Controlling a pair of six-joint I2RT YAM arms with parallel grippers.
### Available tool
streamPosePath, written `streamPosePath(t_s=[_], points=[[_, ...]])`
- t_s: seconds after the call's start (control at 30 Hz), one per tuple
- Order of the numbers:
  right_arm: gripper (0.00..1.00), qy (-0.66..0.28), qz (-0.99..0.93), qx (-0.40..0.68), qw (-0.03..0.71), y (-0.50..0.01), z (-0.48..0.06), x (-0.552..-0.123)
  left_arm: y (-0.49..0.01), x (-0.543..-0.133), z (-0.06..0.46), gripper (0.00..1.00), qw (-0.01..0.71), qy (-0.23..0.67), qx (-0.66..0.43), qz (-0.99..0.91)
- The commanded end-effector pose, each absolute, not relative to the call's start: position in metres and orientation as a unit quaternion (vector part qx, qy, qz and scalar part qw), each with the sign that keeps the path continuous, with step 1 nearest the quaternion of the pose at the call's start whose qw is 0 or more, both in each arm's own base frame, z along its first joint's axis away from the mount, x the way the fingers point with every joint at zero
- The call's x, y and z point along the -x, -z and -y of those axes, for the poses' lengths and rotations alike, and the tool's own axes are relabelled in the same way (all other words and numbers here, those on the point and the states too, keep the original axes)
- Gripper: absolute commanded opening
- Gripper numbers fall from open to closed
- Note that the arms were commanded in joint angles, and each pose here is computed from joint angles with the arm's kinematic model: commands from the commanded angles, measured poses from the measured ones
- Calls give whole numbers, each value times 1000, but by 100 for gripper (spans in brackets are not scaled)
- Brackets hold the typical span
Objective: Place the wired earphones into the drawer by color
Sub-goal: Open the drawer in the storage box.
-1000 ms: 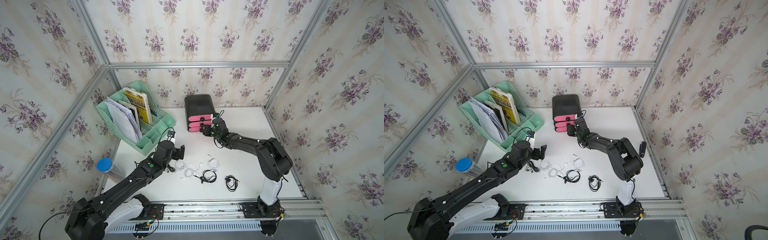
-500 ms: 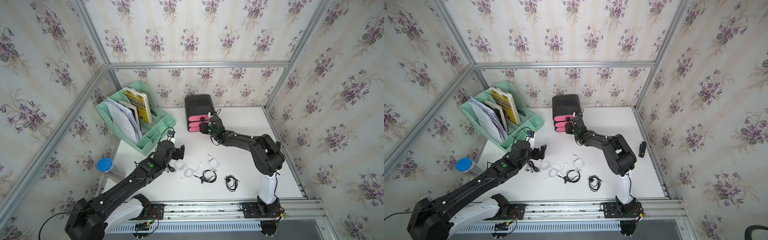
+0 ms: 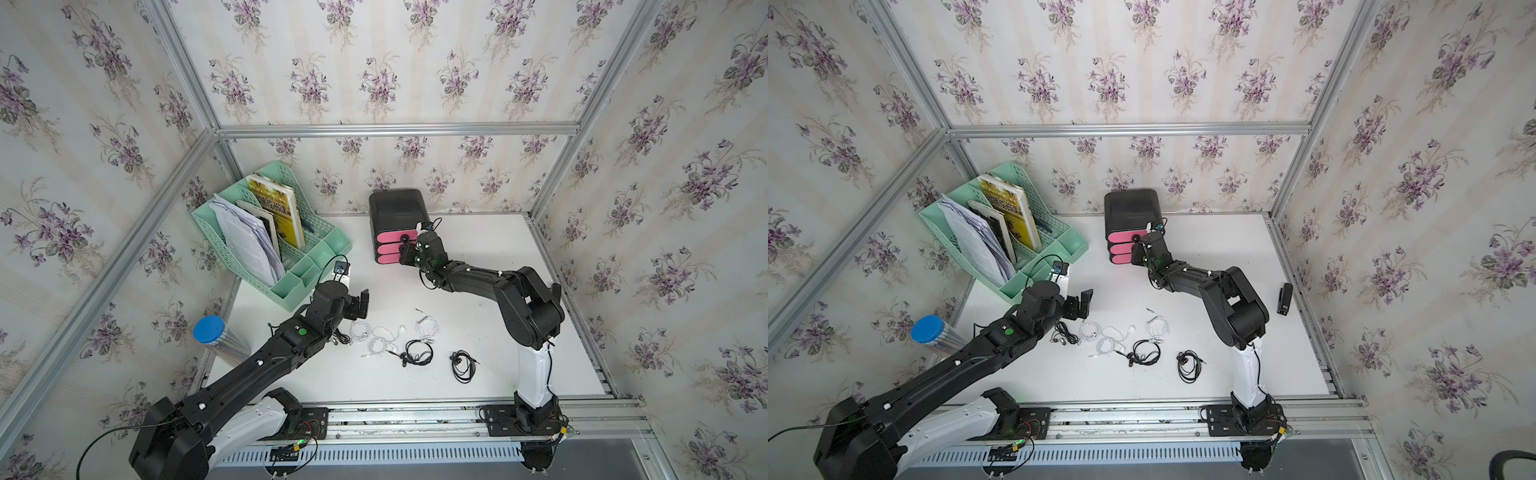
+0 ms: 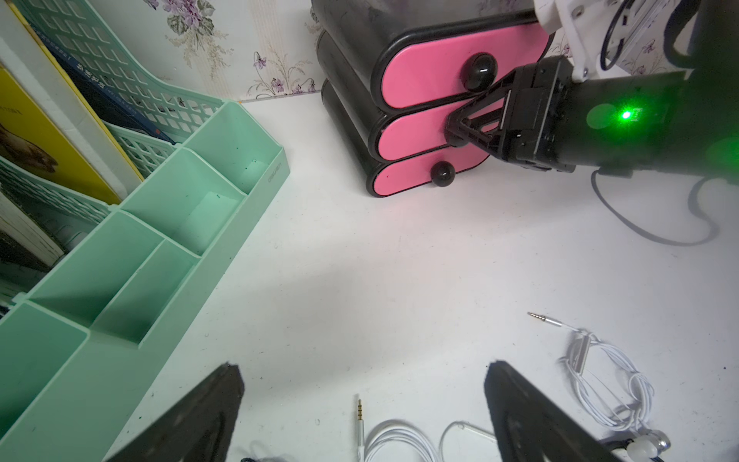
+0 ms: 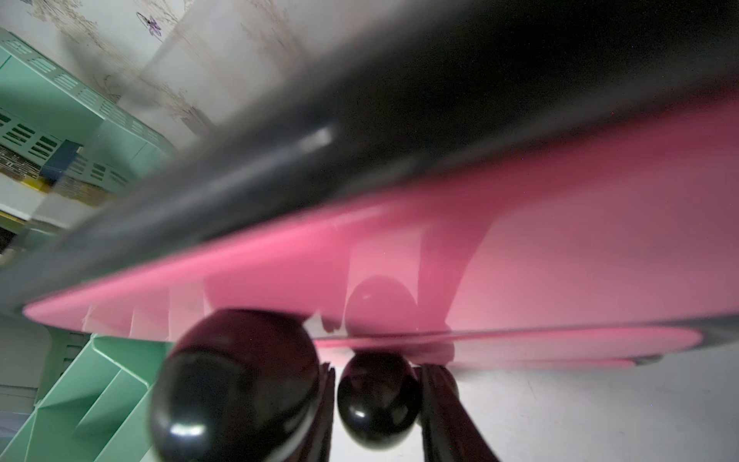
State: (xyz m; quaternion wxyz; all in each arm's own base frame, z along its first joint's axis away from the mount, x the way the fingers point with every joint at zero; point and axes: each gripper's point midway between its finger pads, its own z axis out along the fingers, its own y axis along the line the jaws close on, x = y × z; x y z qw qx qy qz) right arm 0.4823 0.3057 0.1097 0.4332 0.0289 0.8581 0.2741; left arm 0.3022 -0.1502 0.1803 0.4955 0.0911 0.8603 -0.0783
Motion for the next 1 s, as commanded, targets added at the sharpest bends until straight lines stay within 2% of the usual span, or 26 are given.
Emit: streamPosePath(t_s=[0.0,0.2,0.97], points=[[39,-278,-856,-34,435,-110,-306,-484,-183,-303,148,99,499,74,-86,-859],[43,-276,-857,-34,433,-109,-307,-485,-183,-304,147,99,499,73,-85,-859],[43,-270,-865,-39,422,-96,-301,-477,-182,-304,148,99,498,73,-85,-860]])
